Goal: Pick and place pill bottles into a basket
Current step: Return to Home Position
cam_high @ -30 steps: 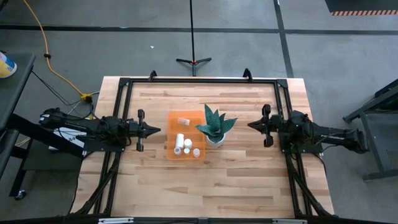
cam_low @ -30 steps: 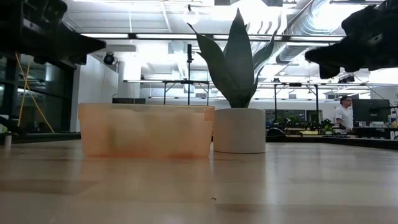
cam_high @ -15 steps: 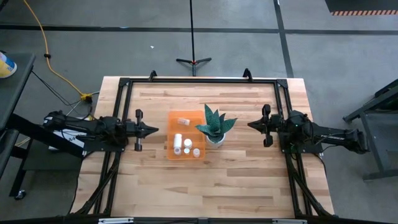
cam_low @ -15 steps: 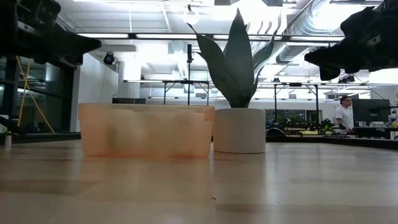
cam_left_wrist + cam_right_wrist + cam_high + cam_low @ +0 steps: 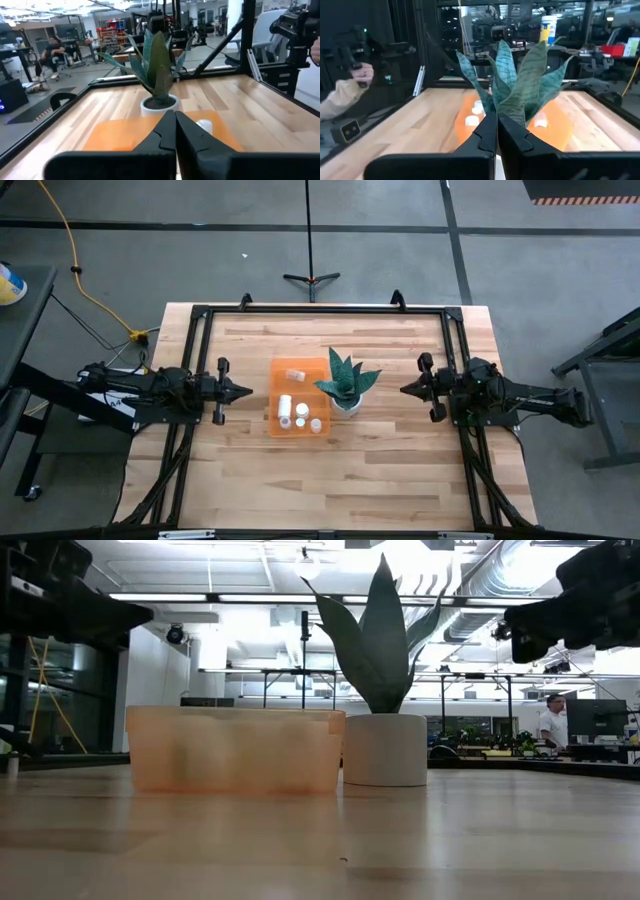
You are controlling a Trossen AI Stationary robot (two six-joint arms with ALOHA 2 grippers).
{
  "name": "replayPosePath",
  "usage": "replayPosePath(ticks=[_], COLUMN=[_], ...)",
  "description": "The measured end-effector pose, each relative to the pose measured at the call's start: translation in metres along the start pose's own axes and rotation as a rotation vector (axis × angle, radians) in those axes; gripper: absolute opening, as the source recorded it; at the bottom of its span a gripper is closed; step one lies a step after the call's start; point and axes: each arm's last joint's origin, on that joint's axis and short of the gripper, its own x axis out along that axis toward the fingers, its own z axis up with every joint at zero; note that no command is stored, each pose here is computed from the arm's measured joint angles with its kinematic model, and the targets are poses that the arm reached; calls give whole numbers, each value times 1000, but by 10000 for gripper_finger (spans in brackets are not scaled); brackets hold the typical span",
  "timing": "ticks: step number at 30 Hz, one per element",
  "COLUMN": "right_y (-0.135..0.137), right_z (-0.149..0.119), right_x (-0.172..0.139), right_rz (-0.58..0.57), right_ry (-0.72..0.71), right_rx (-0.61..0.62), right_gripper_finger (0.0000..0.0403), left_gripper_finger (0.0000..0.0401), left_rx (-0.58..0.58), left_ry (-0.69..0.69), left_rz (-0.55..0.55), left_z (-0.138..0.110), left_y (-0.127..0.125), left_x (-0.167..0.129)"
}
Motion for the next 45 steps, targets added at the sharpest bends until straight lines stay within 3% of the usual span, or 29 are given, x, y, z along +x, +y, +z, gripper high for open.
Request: replayPosePath(ticks=[7, 10, 15, 45], right_y=[-4, -6, -8, -8], right_z=[-2, -3, -5, -8], right_x=[0, 0, -1, -1], right_rz=[-129, -198, -261, -265], right_ry=[8, 10, 43, 67], right_rx=[101, 127, 60, 57], right_gripper_finger=[2, 1, 6, 4], left_gripper_finger=[92, 94, 86, 79], left_rx=[2, 2, 0, -1], left_ry=[1, 2, 1, 1], left_rz=[31, 66, 86, 86], left_z=[0, 0, 1, 1], left_y=[1, 2, 3, 3], left_x=[0, 0, 0, 0])
